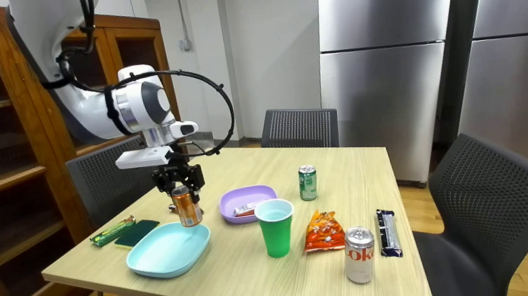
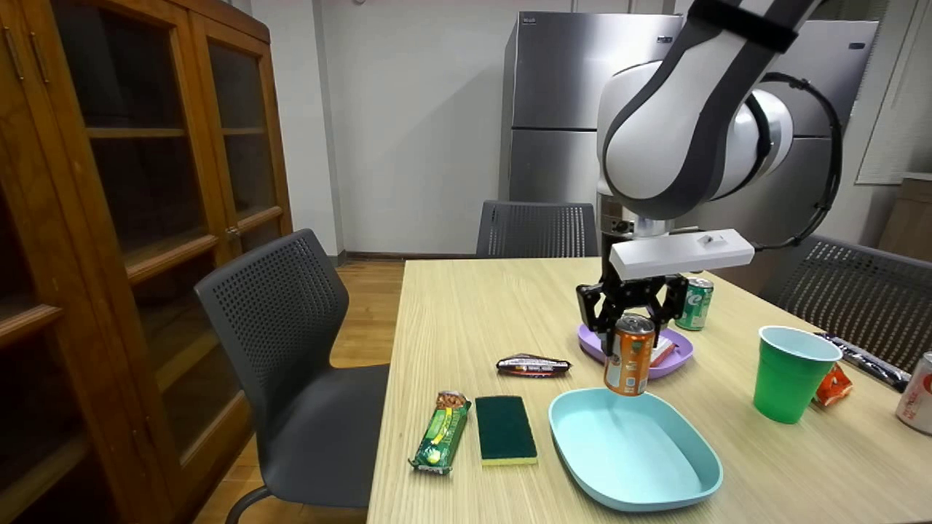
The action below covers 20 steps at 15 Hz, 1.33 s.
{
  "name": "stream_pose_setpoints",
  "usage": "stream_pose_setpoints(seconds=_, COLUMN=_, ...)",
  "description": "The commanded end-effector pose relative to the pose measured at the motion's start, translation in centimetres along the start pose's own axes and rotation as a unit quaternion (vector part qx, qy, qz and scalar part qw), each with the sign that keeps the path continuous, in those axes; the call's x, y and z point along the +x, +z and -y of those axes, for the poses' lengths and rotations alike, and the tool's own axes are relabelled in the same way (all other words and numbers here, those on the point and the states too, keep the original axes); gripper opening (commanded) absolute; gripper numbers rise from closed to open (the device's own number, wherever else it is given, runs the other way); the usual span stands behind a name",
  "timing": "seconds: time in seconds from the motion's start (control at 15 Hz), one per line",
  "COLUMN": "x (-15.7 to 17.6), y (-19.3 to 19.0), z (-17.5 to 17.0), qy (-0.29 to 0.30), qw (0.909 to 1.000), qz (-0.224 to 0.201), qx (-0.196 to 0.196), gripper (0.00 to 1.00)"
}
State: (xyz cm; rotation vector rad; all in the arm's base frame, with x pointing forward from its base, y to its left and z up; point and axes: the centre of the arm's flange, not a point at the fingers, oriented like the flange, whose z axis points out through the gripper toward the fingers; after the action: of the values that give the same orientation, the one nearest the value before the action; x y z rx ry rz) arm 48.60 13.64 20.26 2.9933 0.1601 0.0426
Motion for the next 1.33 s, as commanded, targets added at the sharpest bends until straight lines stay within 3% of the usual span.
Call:
stream_pose_setpoints(seconds=0.0, x=-0.5, y=-0.5, z=0.7, qy=-0.009, qw=0.9999, qz=0.011, qx=-0.01, gripper=0.39)
stream_pose_setpoints(seconds=1.27, x=-3.6, y=2.4, z=8.0, qy=-0.129, qw=0.9914, qz=0.02, qx=-0.01, gripper=0.39)
